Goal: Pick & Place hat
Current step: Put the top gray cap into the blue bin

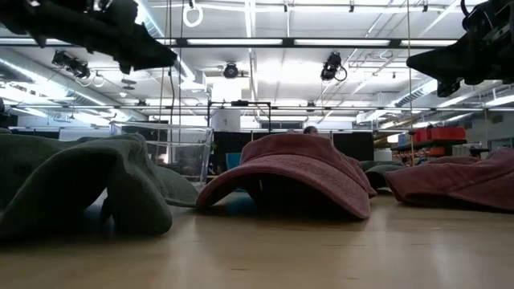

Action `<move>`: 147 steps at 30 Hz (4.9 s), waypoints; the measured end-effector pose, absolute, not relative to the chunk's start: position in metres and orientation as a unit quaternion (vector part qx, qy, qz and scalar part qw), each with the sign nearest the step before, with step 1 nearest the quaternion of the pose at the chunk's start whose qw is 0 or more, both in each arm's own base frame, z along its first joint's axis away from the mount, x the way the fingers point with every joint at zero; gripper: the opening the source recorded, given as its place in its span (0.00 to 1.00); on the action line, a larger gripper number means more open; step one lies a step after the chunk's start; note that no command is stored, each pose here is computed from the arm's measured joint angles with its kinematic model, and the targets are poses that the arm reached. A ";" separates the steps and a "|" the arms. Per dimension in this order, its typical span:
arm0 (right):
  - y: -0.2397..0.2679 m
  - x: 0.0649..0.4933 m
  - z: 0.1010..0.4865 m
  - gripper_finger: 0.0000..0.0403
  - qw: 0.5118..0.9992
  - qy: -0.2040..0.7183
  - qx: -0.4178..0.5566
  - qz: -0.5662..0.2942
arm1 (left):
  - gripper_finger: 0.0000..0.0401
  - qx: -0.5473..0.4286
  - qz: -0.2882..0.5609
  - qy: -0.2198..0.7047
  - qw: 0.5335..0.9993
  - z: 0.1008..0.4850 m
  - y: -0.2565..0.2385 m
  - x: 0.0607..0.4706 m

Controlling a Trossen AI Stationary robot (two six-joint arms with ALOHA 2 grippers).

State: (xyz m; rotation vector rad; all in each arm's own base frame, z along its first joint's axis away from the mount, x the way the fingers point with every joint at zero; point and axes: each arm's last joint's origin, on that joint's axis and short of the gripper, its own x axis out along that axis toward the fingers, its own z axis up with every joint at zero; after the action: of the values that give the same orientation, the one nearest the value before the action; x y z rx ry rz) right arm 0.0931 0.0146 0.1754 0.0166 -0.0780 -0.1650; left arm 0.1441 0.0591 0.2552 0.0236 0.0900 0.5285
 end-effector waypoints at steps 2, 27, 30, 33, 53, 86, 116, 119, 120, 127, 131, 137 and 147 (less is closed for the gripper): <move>0.014 0.093 0.176 0.05 0.994 -0.042 0.004 -0.098 | 0.44 0.017 0.270 0.046 0.961 0.260 0.061 0.148; -0.006 0.090 0.181 0.06 0.955 -0.047 -0.034 -0.290 | 0.44 -0.047 0.276 0.025 0.960 0.265 0.063 0.152; -0.007 0.091 0.184 0.10 0.960 -0.063 -0.045 -0.269 | 0.44 -0.047 0.276 0.024 0.960 0.265 0.063 0.152; -0.010 0.090 0.193 0.17 0.953 -0.098 -0.060 -0.279 | 0.44 -0.047 0.275 0.017 0.960 0.266 0.063 0.152; -0.045 0.132 0.169 0.36 0.908 0.100 0.077 -0.400 | 0.44 -0.010 0.299 0.028 0.954 0.292 0.089 0.190; -0.098 0.190 0.144 0.04 0.793 0.458 0.077 -0.394 | 0.44 0.002 0.316 0.064 0.947 0.282 0.104 0.204; -0.131 0.349 0.202 0.01 0.776 0.331 -0.537 0.013 | 0.44 -0.003 0.315 0.076 0.946 0.279 0.103 0.204; -0.139 0.353 0.193 0.01 0.761 0.360 -0.539 0.004 | 0.44 -0.004 0.315 0.080 0.946 0.278 0.103 0.203; -0.141 0.354 0.192 0.02 0.757 0.369 -0.540 -0.002 | 0.44 -0.004 0.315 0.083 0.946 0.278 0.103 0.203; -0.147 0.352 0.201 0.02 0.726 0.363 -0.584 -0.017 | 0.44 -0.005 0.314 0.093 0.945 0.276 0.103 0.203; -0.145 0.355 0.220 0.02 0.752 0.296 -0.587 -0.047 | 0.44 -0.005 0.314 0.093 0.945 0.276 0.103 0.203; -0.152 0.349 0.217 0.02 0.848 0.257 -0.464 -0.001 | 0.44 -0.006 0.314 0.099 0.944 0.275 0.103 0.203; -0.168 0.329 0.196 0.02 0.793 0.415 -0.446 -0.024 | 0.44 -0.008 0.314 0.109 0.943 0.273 0.103 0.202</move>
State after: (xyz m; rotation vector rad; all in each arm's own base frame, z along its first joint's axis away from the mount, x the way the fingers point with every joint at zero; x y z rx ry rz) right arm 0.3290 -0.1682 0.1956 -0.9582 0.8924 -0.0524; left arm 0.2024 0.1030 0.2726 -0.0154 0.2232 0.6396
